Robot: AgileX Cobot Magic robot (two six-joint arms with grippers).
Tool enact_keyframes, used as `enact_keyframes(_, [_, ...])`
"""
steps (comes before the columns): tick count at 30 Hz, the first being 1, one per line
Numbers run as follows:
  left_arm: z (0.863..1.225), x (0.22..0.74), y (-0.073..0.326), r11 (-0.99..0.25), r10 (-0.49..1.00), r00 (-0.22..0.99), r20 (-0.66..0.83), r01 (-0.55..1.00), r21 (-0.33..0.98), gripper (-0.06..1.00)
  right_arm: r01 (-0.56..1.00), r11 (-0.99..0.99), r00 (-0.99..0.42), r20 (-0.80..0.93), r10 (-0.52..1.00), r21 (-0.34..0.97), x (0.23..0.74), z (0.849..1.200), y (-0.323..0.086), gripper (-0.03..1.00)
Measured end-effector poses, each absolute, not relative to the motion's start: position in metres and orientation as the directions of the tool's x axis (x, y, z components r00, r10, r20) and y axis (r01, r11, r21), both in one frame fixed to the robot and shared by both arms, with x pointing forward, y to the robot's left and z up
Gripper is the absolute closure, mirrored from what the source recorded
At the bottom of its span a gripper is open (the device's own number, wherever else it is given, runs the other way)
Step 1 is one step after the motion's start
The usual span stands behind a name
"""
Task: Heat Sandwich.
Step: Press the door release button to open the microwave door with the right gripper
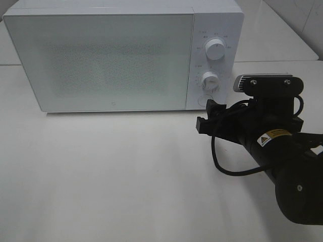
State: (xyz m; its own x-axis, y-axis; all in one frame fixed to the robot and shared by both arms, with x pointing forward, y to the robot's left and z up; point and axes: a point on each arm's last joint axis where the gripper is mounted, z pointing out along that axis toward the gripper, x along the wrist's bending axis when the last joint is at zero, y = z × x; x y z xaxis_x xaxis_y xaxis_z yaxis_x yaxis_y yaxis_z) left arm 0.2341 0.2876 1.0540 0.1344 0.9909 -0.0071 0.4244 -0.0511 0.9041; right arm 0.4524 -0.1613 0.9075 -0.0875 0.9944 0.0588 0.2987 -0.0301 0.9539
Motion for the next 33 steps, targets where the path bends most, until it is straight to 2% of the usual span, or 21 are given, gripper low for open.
enact_keyframes(5, [1.0540, 0.2341, 0.2876, -0.051, 0.991, 0.134, -0.007, 0.424, 0.904, -0.05, 0.306, -0.106, -0.064, 0.132, 0.989, 0.946, 0.4523, 0.9073, -0.1613, 0.20])
enact_keyframes(9, [1.0540, 0.2341, 0.2876, -0.051, 0.991, 0.134, -0.007, 0.424, 0.904, -0.05, 0.317, -0.296, -0.002, 0.313, 0.950, 0.901, 0.4522, 0.9070, -0.1613, 0.20])
enact_keyframes(10, [1.0540, 0.2341, 0.2876, -0.051, 0.991, 0.134, -0.007, 0.424, 0.904, -0.05, 0.317, -0.296, -0.002, 0.313, 0.950, 0.901, 0.4522, 0.9070, -0.1613, 0.20])
enact_keyframes(12, [1.0540, 0.2341, 0.2876, -0.051, 0.991, 0.134, -0.007, 0.424, 0.904, -0.05, 0.325, -0.468, 0.062, 0.475, 0.878, 0.822, 0.4518, 0.9057, -0.1610, 0.20])
enact_keyframes(15, [1.0540, 0.2341, 0.2876, -0.051, 0.991, 0.134, -0.007, 0.424, 0.904, -0.05, 0.329, -0.571, 0.108, 0.571, 0.814, 0.752, 0.4513, 0.9043, -0.1608, 0.20])
enact_keyframes(18, [1.0540, 0.2341, 0.2876, -0.051, 0.991, 0.134, -0.007, 0.424, 0.904, -0.05, 0.310, -0.759, 0.206, 0.739, 0.642, 0.573, 0.4504, 0.9020, -0.1604, 0.21])
enact_keyframes(19, [1.0540, 0.2341, 0.2876, -0.051, 0.991, 0.134, -0.007, 0.424, 0.904, -0.05, 0.310, -0.759, 0.206, 0.739, 0.642, 0.573, 0.4504, 0.9020, -0.1604, 0.21])
enact_keyframes(20, [1.0540, 0.2341, 0.2876, -0.051, 0.991, 0.134, -0.007, 0.424, 0.904, -0.05, 0.286, -0.829, 0.244, 0.800, 0.547, 0.480, 0.4502, 0.9016, -0.1603, 0.22])
enact_keyframes(23, [1.0540, 0.2341, 0.2876, -0.051, 0.991, 0.134, -0.007, 0.424, 0.904, -0.05, 0.254, -0.892, 0.281, 0.854, 0.437, 0.373, 0.4501, 0.9013, -0.1603, 0.25])
enact_keyframes(24, [1.0540, 0.2341, 0.2876, -0.051, 0.991, 0.134, -0.007, 0.424, 0.904, -0.05, 0.254, -0.892, 0.281, 0.854, 0.437, 0.373, 0.4501, 0.9013, -0.1603, 0.25])
enact_keyframes(28, [1.0540, 0.2341, 0.2876, -0.051, 0.991, 0.134, -0.007, 0.424, 0.904, -0.05, 0.189, -0.967, 0.340, 0.912, 0.228, 0.172, 0.4497, 0.9004, -0.1601, 0.36])
enact_keyframes(33, [1.0540, 0.2341, 0.2876, -0.051, 0.991, 0.134, -0.007, 0.424, 0.904, -0.05, 0.162, -0.983, 0.367, 0.919, 0.144, 0.089, 0.4493, 0.8994, -0.1599, 0.45])
